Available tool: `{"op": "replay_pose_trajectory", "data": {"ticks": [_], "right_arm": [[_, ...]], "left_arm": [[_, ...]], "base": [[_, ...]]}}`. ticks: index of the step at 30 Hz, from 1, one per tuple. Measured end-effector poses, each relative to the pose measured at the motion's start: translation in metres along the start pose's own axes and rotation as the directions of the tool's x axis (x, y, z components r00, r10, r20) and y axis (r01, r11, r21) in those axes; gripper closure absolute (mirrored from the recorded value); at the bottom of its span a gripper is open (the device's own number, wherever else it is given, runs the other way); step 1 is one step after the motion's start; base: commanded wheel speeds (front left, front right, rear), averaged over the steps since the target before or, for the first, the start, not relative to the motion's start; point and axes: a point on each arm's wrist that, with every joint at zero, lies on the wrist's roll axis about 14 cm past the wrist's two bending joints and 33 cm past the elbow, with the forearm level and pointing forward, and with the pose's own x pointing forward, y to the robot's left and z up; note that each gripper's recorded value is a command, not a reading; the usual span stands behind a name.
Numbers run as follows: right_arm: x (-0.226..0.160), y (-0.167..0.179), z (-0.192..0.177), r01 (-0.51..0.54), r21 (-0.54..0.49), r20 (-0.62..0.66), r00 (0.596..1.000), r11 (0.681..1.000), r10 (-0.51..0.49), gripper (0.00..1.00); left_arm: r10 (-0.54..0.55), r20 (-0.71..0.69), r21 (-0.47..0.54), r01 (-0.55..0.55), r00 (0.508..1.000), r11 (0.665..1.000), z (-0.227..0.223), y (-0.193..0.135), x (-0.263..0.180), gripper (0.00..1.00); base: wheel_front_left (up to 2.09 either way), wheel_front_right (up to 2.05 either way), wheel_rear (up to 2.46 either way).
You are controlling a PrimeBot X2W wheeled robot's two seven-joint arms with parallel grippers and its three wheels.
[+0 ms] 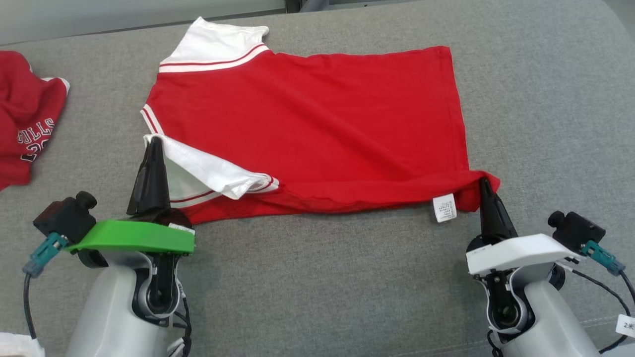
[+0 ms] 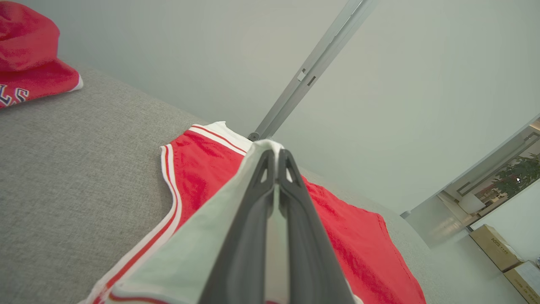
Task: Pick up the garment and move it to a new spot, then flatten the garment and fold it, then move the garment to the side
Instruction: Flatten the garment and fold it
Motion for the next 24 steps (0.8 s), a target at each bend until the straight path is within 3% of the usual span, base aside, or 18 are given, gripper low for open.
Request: {"op": "replay_pose_trajectory", "data": {"ticks": [14,16,18,19,20,21,22,24], "right_arm": [[0.030,-0.008,-0.020,0.024,-0.018,-0.067,0.997,1.000,-0.025,1.00],[0.034,-0.006,-0.019,0.017,-0.018,-0.064,0.998,1.000,-0.018,0.86],[0.037,-0.003,-0.016,0.007,-0.026,-0.059,0.998,1.000,-0.008,0.53],[0.039,-0.001,-0.017,0.002,-0.034,-0.062,0.998,0.999,-0.004,0.18],[0.040,0.000,-0.017,-0.002,-0.041,-0.064,0.998,0.999,-0.001,0.00],[0.041,0.001,-0.016,-0.006,-0.049,-0.063,0.998,0.999,0.003,0.00],[0.042,0.003,-0.015,-0.013,-0.057,-0.062,0.998,0.998,0.010,0.00],[0.045,0.007,-0.010,-0.026,-0.067,-0.052,0.998,0.997,0.022,0.00]], "left_arm": [[0.054,-0.022,0.024,-0.053,0.998,0.998,-0.018,0.017,0.030,1.00],[0.054,-0.003,0.028,-0.054,0.999,0.998,-0.013,0.016,0.035,1.00],[0.048,0.006,0.036,-0.049,0.999,0.998,-0.010,0.014,0.039,1.00],[0.048,0.008,0.034,-0.048,0.999,0.998,-0.010,0.014,0.041,1.00],[0.047,0.007,0.039,-0.047,0.999,0.998,-0.010,0.013,0.042,1.00],[0.051,0.009,0.043,-0.051,0.999,0.998,-0.010,0.014,0.043,0.76],[0.055,0.011,0.046,-0.055,0.998,0.997,-0.009,0.015,0.044,0.58],[0.058,0.012,0.051,-0.058,0.998,0.997,-0.008,0.016,0.044,0.00]], "base": [[0.00,0.00,0.00],[0.00,0.00,0.00],[0.00,0.00,0.00],[0.00,0.00,0.00],[0.00,0.00,0.00],[0.00,0.00,0.00],[0.00,0.00,0.00],[0.00,0.00,0.00]]}}
